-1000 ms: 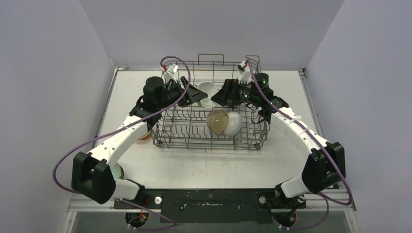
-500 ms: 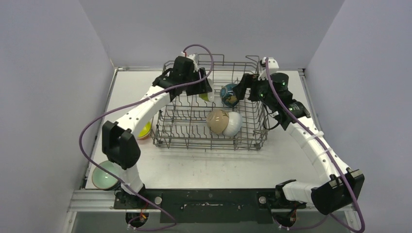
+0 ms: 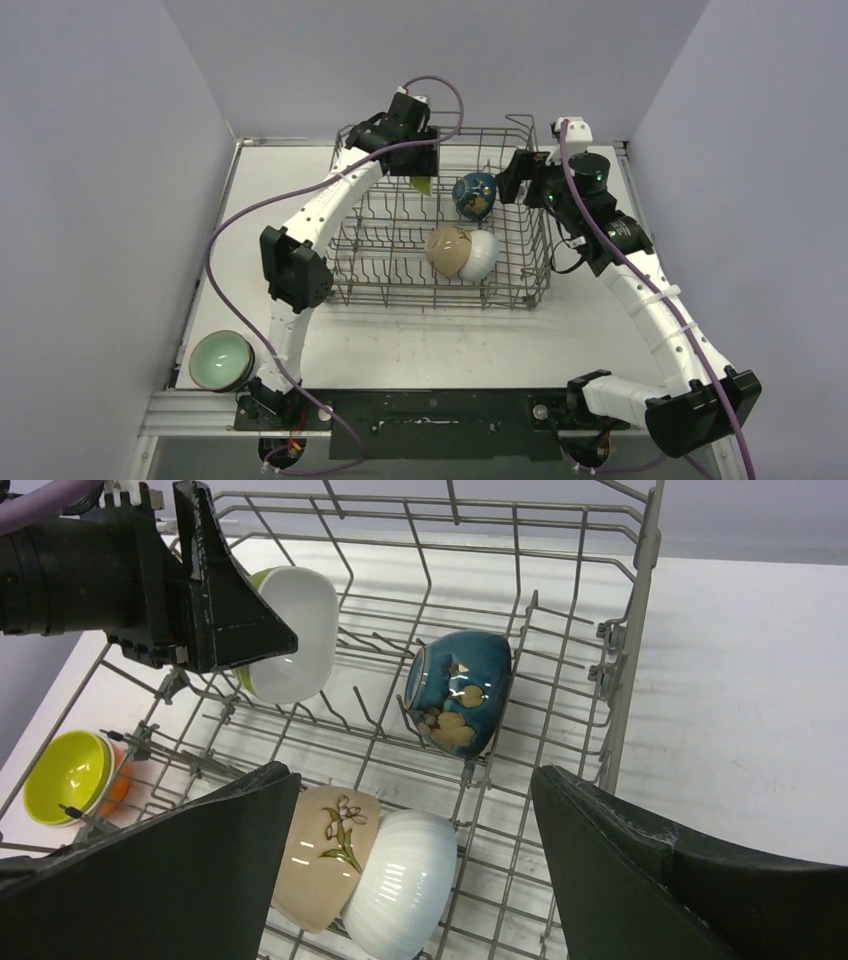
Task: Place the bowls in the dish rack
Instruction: Place the bowl in the dish rack.
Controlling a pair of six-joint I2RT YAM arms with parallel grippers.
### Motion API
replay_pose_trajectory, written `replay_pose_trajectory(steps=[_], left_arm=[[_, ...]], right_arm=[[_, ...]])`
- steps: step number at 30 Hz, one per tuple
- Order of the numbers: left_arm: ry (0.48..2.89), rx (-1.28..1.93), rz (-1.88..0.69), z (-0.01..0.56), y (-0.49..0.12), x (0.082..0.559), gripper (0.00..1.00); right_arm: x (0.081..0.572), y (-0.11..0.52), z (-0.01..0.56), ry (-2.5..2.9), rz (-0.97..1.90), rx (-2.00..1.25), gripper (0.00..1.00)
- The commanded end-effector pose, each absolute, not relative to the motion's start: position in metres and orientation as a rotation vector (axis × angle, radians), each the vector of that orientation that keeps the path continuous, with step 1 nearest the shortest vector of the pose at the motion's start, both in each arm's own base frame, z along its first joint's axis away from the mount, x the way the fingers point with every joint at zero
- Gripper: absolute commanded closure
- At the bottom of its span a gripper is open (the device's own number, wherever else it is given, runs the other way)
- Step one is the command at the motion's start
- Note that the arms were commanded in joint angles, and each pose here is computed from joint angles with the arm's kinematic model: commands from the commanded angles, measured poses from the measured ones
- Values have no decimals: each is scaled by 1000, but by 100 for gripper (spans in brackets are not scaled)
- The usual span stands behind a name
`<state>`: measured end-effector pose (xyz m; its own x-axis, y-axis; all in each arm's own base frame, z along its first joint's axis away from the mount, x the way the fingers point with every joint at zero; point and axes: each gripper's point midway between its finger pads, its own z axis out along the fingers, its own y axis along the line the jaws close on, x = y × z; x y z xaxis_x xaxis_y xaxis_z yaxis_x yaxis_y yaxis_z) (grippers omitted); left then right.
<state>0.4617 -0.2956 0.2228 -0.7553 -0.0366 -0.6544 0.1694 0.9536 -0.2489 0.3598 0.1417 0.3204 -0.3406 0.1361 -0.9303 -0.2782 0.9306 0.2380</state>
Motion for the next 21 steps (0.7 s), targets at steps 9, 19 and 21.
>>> replay_pose_trajectory(steps=[9, 19, 21], left_arm=[[2416, 125, -335, 199, -305, 477, 100], [2412, 29, -254, 182, -300, 494, 100], [2387, 13, -219, 187, -297, 495, 100]], right_arm=[[363, 133, 326, 1856, 380, -115, 10], [365, 132, 323, 1866, 368, -124, 10], [365, 132, 321, 1870, 368, -127, 10]])
